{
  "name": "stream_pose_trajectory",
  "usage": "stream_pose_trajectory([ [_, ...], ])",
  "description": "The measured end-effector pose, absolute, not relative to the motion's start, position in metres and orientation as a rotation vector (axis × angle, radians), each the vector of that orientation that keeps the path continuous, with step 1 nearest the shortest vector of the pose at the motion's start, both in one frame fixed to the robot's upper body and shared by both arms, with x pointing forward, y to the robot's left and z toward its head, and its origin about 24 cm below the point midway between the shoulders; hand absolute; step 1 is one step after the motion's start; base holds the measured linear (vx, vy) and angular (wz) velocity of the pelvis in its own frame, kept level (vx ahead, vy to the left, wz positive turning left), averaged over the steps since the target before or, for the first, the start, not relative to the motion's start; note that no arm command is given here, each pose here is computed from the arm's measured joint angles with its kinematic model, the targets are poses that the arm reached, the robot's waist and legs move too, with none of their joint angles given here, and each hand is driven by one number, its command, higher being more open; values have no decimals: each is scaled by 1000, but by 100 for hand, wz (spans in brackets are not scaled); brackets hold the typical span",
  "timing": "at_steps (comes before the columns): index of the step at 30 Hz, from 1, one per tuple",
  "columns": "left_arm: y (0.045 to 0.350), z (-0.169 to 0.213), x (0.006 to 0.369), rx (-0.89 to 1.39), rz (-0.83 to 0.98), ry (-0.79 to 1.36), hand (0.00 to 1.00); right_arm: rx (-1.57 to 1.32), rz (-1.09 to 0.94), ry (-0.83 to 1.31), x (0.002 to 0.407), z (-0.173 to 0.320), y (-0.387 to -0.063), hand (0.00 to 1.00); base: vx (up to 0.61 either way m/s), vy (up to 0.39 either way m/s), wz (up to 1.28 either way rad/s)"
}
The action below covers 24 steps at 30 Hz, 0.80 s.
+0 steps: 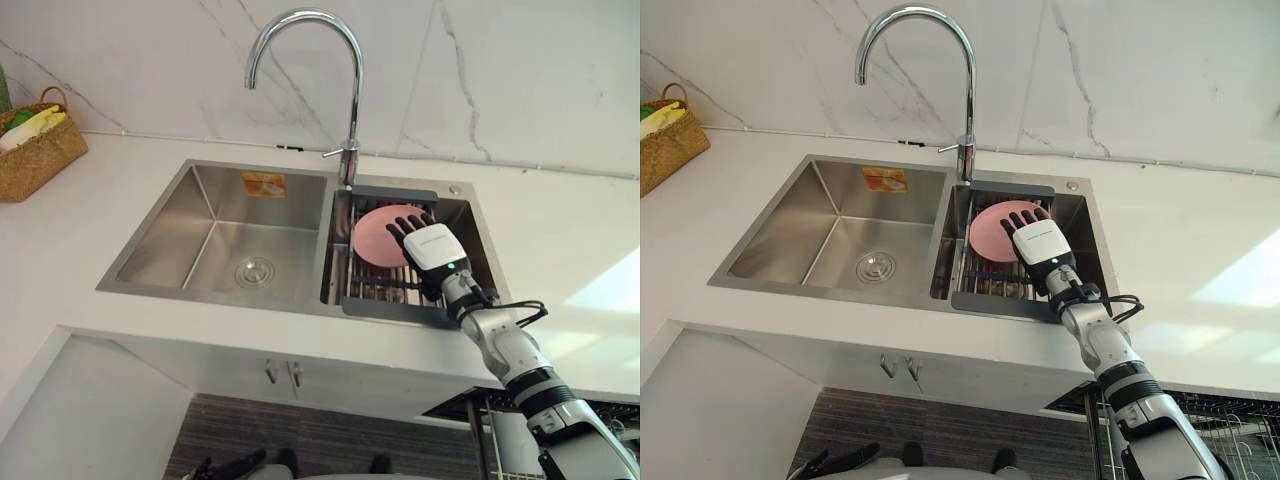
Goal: Walk over to the sink, pick up the cup, carry it to the dishwasher, place the cup inside the dishwasher, then close the dishwasher door
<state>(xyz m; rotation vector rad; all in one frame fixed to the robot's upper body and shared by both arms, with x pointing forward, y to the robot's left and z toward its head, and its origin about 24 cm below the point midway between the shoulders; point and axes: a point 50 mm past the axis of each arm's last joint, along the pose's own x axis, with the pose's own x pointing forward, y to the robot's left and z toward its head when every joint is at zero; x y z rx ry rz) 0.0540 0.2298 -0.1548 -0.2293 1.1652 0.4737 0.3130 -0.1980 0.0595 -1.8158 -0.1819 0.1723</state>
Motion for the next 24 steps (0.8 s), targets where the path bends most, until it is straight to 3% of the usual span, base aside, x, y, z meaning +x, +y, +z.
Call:
stream_pose_trajectory([
  [1, 230, -155, 54, -229, 473, 1165, 100, -1815, 168, -186, 313, 59, -198, 100, 0, 0, 0],
  [2, 230, -155, 54, -229, 473, 1163, 100, -1815, 162, -197, 313, 59, -198, 0, 0, 0, 0],
  [19, 235, -151, 64, -195, 498, 1081, 100, -1845, 55, -405, 308, 54, -200, 0, -10, 1, -2],
  [24, 234, -150, 65, -184, 493, 1069, 100, -1842, -37, -523, 318, 77, -199, 0, 0, 0, 0],
])
